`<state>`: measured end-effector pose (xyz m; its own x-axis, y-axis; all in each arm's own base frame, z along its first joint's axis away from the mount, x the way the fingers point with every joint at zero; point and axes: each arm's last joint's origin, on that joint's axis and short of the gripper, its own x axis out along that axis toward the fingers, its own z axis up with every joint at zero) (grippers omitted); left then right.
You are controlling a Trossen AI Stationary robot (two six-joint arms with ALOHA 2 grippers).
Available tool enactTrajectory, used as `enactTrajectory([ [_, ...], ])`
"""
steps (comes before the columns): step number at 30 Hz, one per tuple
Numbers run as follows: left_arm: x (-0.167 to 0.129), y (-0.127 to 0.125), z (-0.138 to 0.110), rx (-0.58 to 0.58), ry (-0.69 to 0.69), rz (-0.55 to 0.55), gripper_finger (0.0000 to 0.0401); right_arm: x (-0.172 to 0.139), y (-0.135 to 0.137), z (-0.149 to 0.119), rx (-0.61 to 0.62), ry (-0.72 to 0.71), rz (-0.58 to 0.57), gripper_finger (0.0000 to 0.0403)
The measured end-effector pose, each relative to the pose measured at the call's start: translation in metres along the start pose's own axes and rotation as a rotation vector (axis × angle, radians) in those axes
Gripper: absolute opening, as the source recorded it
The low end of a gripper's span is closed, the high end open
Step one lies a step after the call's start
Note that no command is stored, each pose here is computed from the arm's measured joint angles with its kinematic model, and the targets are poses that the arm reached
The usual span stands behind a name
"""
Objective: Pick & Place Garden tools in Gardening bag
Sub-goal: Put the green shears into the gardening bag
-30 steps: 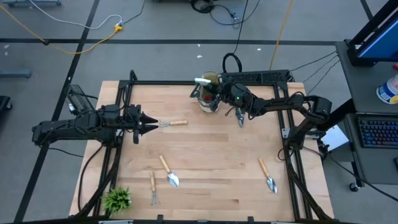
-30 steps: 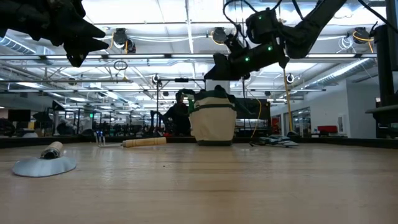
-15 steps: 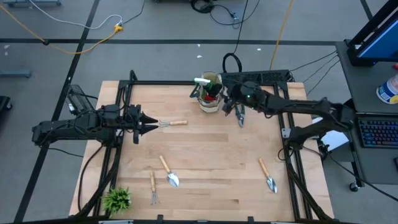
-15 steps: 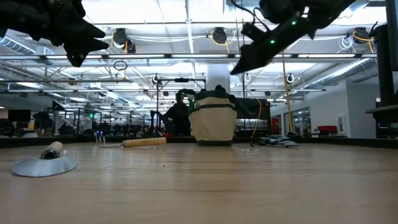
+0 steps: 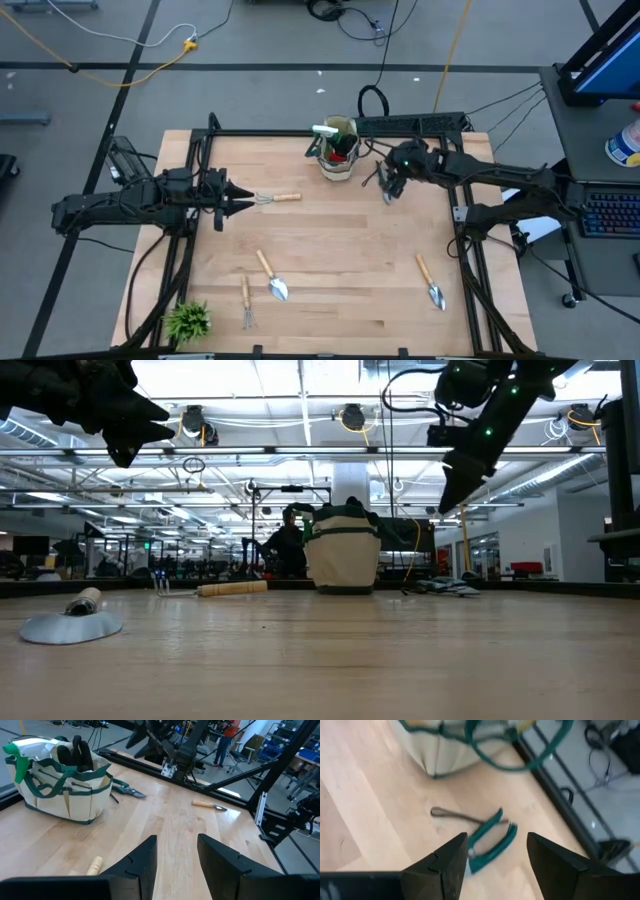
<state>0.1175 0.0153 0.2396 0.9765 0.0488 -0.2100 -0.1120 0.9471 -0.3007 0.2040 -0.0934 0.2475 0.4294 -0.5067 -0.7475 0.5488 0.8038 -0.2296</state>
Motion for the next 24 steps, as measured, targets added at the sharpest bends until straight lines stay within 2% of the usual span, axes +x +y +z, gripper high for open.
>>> enactTrajectory([
  [13,0.0,0.0,0.0,-0.001,0.0,0.0,0.0145,0.009,-0.012,-0.005,0.269,0.072,-0.048,0.0196],
  [16,0.0,0.0,0.0,-0.002,0.0,0.0,0.0145,0.017,-0.017,-0.006,0.327,0.104,-0.068,0.0196],
  [20,0.0,0.0,0.0,-0.007,0.0,0.0,0.0145,0.033,-0.02,-0.008,0.414,0.16,-0.029,0.0196],
  [24,0.0,0.0,0.0,-0.007,0.0,0.0,0.0145,0.051,-0.021,-0.007,0.452,0.184,-0.044,0.0196],
])
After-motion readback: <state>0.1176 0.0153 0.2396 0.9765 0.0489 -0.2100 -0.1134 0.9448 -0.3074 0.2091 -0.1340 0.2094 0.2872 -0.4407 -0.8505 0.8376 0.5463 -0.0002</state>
